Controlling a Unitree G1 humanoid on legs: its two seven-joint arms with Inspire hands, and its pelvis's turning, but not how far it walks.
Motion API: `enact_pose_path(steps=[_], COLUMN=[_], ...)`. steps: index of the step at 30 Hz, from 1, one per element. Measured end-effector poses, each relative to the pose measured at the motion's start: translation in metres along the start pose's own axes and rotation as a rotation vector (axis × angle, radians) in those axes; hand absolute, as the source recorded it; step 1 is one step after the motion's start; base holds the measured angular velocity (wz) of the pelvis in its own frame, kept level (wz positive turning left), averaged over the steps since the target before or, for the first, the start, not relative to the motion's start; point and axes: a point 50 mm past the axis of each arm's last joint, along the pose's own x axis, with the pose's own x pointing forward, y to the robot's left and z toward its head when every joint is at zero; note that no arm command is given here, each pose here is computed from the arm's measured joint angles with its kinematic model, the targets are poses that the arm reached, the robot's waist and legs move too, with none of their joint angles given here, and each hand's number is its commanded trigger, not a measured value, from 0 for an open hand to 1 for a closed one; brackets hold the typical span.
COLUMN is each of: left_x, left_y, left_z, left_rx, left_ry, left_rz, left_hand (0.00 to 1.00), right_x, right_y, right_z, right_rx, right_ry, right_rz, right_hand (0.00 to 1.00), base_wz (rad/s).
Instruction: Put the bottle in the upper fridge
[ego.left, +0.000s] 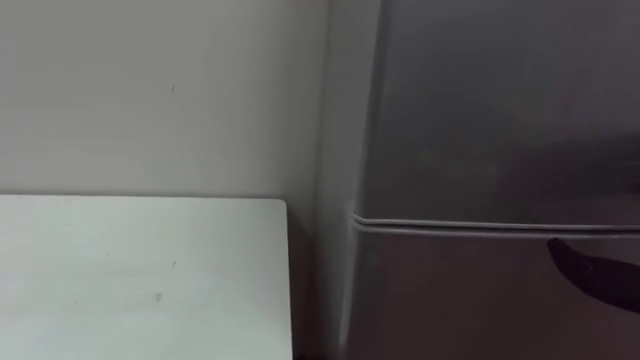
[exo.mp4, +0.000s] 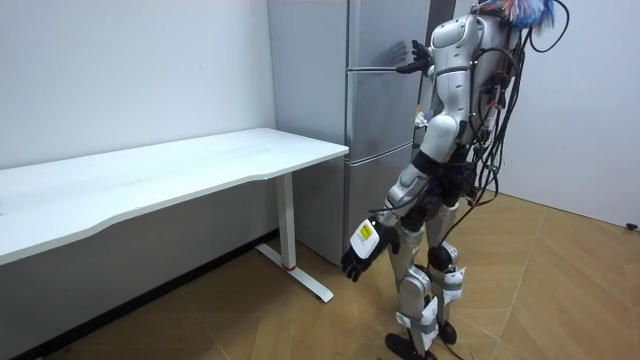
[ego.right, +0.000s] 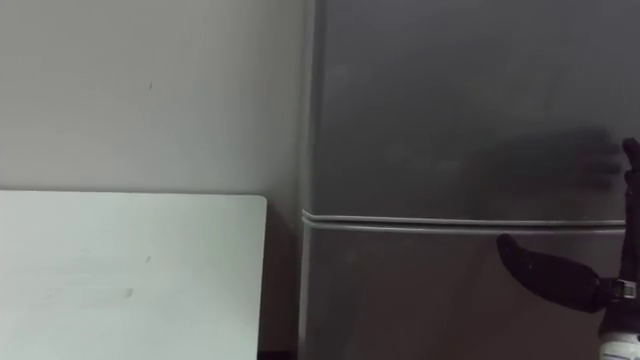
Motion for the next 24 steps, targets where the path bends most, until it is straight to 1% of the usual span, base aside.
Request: enact_pose_path(steps=[2,4,8,10,17,19,23,24], left_x=[-0.001,-0.004,-0.005,-0.006,-0.005,-0.005,-0.004,-0.004], left_y=[0.002,0.0,0.0,0.0,-0.001,-0.002,-0.004,-0.004], left_z=[-0.002,-0.009,-0.013,-0.016,-0.012,-0.01,-0.006,-0.005], left_rx=[-0.018,-0.028,-0.04,-0.047,-0.074,-0.077,-0.081,-0.083], left_ry=[-0.002,0.01,0.018,0.028,0.025,0.021,0.014,0.012], left_rz=[0.012,0.011,0.023,0.041,0.079,0.077,0.071,0.071], left_hand=[0.0,0.0,0.0,0.0,0.0,0.0,0.0,0.0], right_x=[0.003,0.006,0.002,-0.007,-0.038,-0.051,-0.066,-0.073], right_y=[-0.011,-0.023,-0.038,-0.046,-0.066,-0.069,-0.074,-0.076], right_z=[0.0,0.001,-0.005,-0.015,-0.045,-0.056,-0.076,-0.083], right_rx=[0.029,0.067,0.075,0.083,0.143,0.131,0.08,0.062], right_ry=[0.01,0.017,0.052,0.107,0.309,0.372,0.468,0.503], right_rz=[-0.063,-0.137,-0.226,-0.257,-0.369,-0.417,-0.481,-0.498], right_hand=[0.0,0.0,0.0,0.0,0.0,0.0,0.0,0.0], base_wz=[0.07,0.02,0.0,0.0,0.0,-0.03,-0.02,0.0])
